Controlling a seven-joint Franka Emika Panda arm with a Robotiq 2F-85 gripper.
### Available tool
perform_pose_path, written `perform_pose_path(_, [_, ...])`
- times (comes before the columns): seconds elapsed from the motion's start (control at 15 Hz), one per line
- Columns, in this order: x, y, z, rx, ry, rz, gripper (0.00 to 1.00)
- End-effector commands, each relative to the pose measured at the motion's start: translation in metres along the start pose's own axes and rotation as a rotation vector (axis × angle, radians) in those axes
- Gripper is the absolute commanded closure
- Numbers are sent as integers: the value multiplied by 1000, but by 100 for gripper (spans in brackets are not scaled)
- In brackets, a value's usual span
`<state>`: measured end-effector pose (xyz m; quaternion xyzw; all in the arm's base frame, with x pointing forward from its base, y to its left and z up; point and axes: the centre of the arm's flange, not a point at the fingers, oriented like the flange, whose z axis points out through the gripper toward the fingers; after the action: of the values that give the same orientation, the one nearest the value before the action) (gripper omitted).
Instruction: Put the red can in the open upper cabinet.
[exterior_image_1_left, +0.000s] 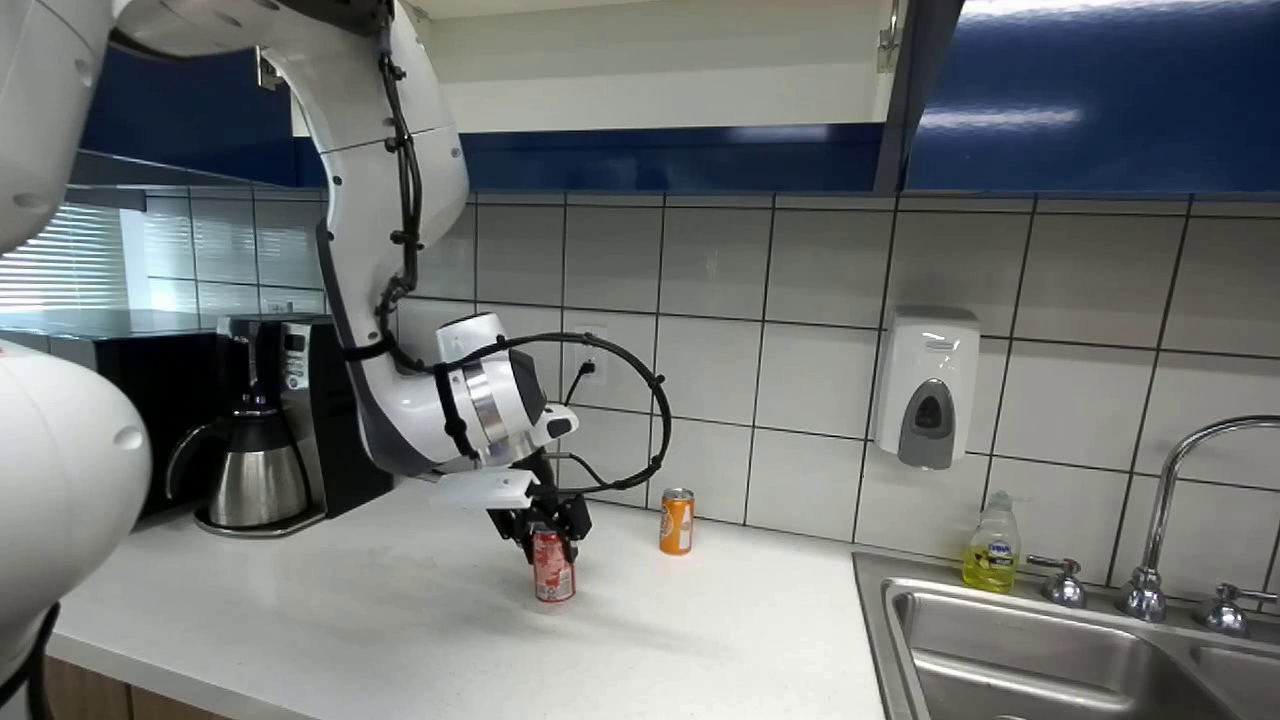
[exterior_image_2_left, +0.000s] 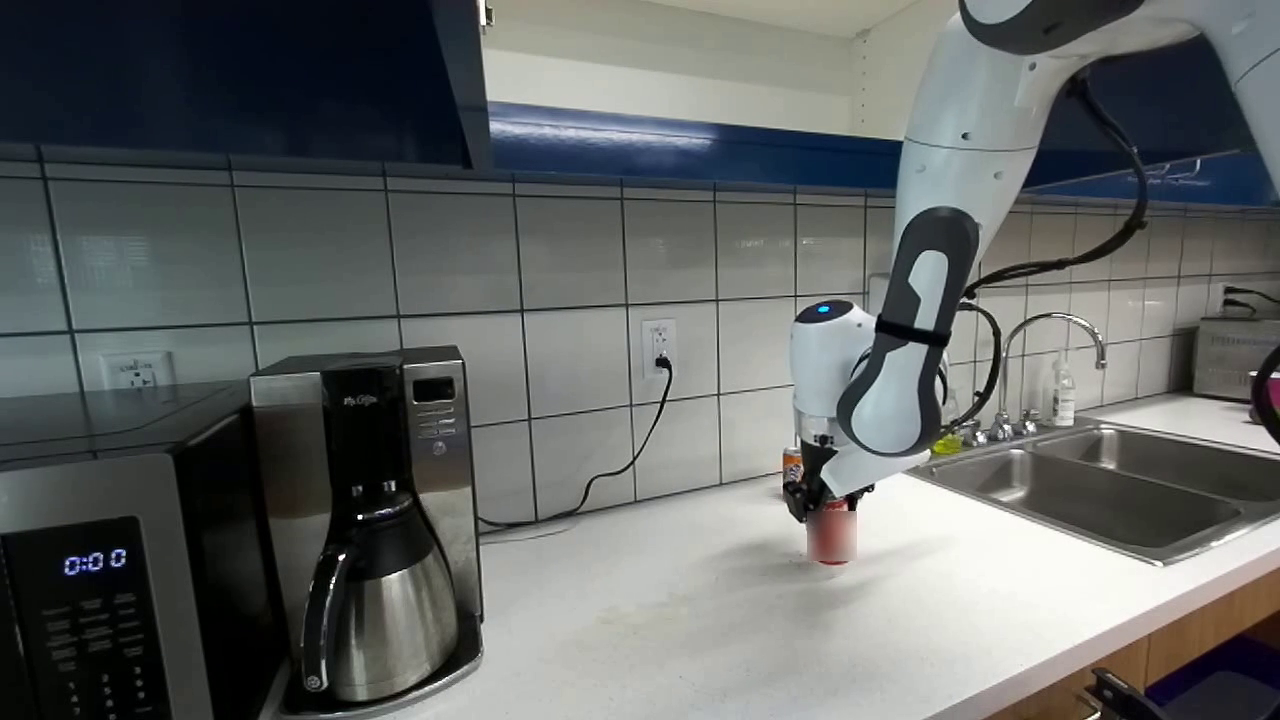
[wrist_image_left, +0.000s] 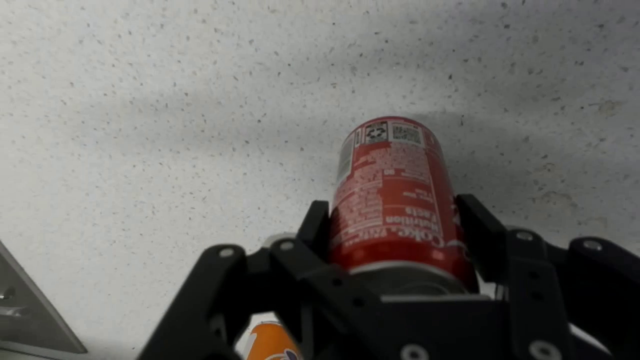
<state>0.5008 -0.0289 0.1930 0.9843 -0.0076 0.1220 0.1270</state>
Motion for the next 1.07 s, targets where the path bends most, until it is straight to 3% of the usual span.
perform_pose_path(0.0, [-1, 8, -45, 0, -25, 9, 59])
perform_pose_path(1.0, [-6, 17, -179, 24, -158, -60, 59])
